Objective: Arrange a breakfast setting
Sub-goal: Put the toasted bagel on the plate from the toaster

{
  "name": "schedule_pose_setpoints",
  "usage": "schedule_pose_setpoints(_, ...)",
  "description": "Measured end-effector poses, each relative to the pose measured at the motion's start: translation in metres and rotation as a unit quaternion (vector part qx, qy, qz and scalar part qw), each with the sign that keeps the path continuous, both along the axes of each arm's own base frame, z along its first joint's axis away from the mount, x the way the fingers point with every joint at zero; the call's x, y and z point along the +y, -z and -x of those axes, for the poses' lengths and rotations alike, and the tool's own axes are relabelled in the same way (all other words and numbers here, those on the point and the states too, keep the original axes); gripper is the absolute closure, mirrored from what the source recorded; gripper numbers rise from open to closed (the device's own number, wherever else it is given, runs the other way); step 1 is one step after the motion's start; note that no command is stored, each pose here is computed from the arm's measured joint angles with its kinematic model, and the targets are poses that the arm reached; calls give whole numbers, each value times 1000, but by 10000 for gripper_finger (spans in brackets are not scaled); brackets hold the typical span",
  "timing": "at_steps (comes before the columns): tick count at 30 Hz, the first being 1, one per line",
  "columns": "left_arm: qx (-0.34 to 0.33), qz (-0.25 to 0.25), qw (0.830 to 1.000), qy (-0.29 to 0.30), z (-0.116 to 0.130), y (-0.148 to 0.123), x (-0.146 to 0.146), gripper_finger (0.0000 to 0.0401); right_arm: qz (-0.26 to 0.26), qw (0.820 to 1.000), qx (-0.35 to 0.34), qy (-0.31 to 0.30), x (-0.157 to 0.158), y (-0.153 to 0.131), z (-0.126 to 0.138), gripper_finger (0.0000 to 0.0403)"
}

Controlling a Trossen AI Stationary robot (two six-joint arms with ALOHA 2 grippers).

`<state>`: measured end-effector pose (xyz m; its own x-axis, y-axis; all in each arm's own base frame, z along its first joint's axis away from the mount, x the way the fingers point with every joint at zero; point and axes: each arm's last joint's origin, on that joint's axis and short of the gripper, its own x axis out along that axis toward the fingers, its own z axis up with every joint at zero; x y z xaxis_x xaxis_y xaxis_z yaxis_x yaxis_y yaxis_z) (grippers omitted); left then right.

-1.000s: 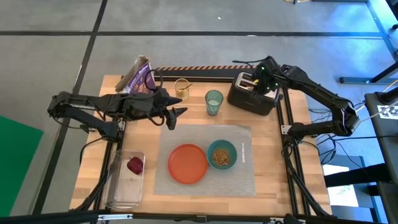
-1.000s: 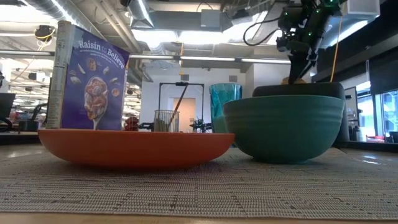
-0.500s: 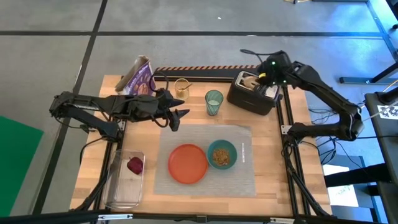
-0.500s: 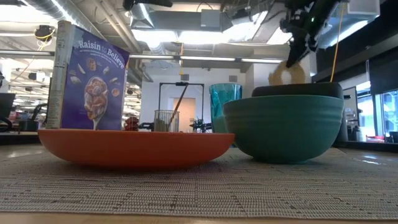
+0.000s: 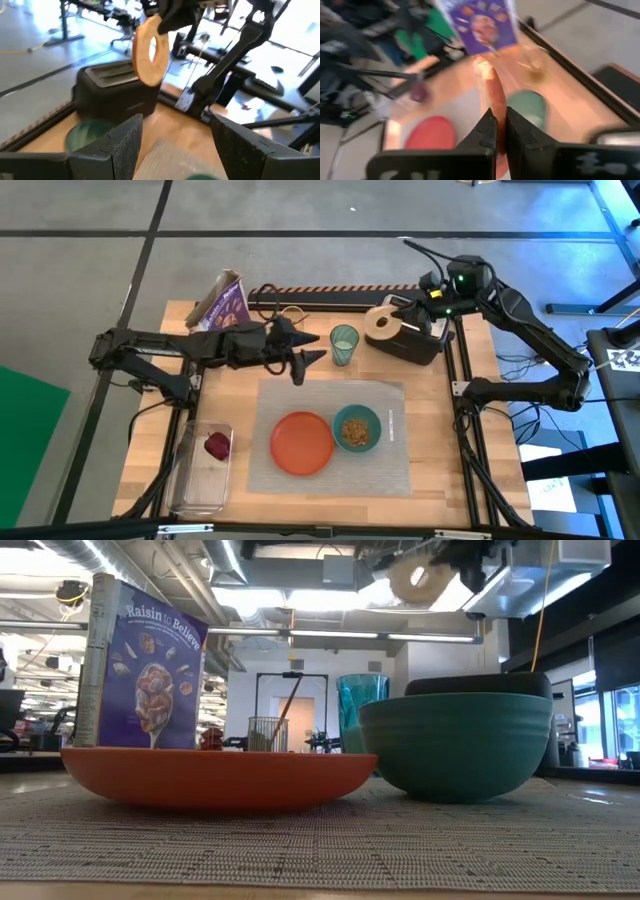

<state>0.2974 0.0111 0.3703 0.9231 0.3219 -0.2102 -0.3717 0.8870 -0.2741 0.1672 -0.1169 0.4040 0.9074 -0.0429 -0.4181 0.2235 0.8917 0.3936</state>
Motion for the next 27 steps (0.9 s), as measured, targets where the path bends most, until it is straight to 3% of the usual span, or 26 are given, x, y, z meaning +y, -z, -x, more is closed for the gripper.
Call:
schedule_pose_setpoints(7,-45,-3,999,24,-26,9,16,129,14,996,-61,-66,29,-13,-23,393)
schedule_pose_setpoints(13,-85,-20,994,61,-31,3,19,75,13,994,-85,-75,46,-18,-36,396)
schedule_pose_setpoints(16,-86,-18,995,54,-30,3,23,68,12,993,-86,-86,51,-16,-44,394)
schedule_pose_setpoints(21,-90,-11,993,72,-30,2,29,101,12,990,-87,-106,54,-10,-65,394)
schedule_pose_setpoints(27,-88,-8,992,93,-30,3,27,192,17,988,-101,-118,55,-7,-81,394)
